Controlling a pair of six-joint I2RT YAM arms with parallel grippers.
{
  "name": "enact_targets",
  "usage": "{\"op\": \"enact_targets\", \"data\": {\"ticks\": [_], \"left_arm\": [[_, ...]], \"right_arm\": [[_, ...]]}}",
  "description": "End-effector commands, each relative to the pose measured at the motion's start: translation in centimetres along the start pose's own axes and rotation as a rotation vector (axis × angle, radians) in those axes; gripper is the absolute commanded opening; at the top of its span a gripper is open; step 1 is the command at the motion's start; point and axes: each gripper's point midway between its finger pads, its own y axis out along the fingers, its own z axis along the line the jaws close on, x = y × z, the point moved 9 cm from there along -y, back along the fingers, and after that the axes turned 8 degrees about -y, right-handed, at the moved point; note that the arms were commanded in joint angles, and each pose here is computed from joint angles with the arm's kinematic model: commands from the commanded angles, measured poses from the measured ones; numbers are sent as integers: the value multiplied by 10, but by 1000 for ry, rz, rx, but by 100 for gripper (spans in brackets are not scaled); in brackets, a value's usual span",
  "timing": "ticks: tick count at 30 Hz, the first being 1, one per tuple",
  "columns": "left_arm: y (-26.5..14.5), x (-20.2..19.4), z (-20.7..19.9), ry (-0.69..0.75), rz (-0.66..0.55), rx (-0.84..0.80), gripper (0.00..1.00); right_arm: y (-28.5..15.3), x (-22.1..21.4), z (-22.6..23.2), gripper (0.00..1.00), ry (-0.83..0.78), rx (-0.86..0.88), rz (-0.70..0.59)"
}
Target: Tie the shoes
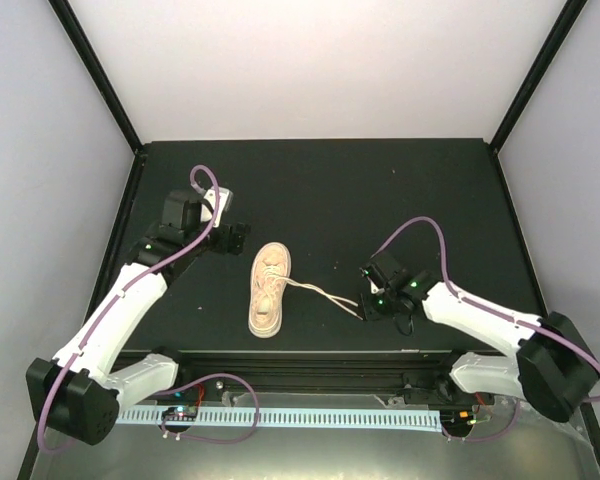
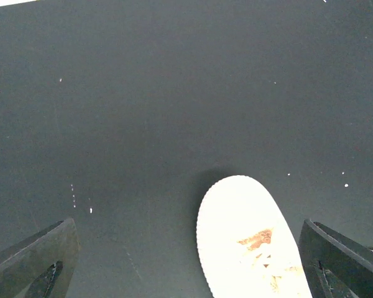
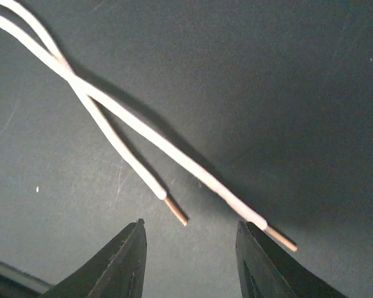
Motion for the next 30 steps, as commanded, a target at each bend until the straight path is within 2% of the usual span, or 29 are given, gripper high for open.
{"op": "enact_targets", "data": {"ticks": [1, 11, 21, 26, 30], "left_arm": [[-7, 17, -2, 45, -69, -14, 99], [-3, 11, 0, 50, -51, -5, 99], [1, 10, 1, 53, -40, 0, 99], [1, 9, 1, 53, -38, -1, 99], [1, 9, 1, 54, -40, 1, 99]], "right_arm": [[6, 22, 6, 43, -86, -38, -24], [30, 39, 15, 38, -157, 0, -4], [46, 37, 15, 36, -163, 6, 25], [50, 35, 9, 24, -158, -46, 26], [45, 34, 7, 8, -143, -63, 15]]}}
